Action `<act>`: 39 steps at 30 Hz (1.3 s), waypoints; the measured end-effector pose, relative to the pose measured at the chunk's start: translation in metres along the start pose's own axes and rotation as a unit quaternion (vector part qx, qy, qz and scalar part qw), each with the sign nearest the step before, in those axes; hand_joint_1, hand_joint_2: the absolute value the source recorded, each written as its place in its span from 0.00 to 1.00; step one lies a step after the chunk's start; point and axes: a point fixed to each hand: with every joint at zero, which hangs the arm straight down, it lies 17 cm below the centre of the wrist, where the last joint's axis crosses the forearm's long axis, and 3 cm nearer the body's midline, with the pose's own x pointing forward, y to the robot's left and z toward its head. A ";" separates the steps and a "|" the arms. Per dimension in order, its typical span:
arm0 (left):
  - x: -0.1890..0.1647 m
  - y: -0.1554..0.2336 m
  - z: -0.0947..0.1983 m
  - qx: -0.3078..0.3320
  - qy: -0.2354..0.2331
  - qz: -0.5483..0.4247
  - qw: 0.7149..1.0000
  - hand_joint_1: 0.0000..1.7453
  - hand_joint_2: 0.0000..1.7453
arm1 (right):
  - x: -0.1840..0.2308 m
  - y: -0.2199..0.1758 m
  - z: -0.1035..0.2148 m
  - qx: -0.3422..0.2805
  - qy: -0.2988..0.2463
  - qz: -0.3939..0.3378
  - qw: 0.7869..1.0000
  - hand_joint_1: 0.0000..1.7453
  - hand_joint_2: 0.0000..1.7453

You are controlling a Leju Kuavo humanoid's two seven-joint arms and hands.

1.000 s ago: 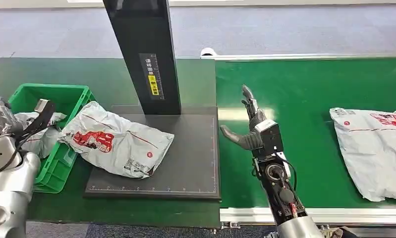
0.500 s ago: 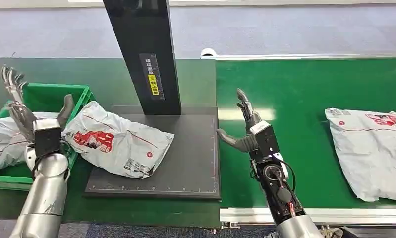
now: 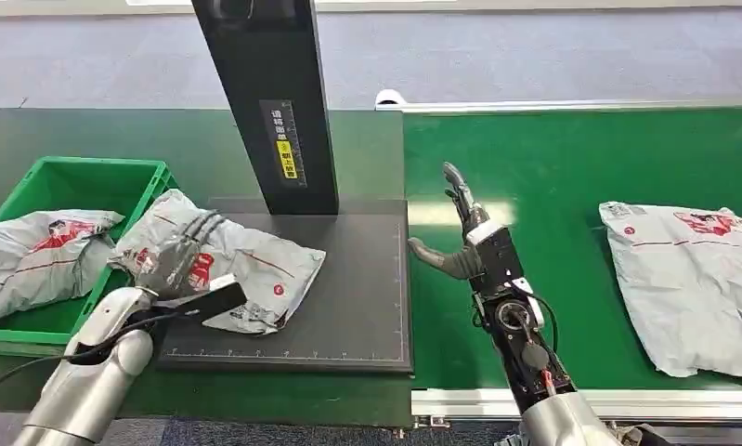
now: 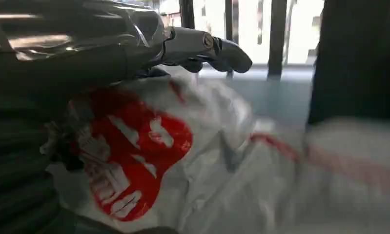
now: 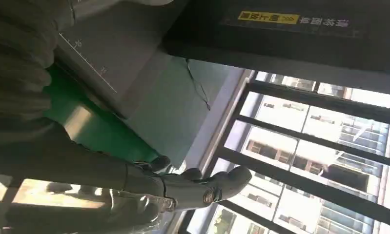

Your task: Moved the parcel from conveyor to table for the left to box.

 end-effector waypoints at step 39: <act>0.112 0.220 0.059 0.506 -0.181 -0.015 0.843 1.00 1.00 | -0.004 0.006 0.006 0.001 0.011 0.005 1.000 0.00 1.00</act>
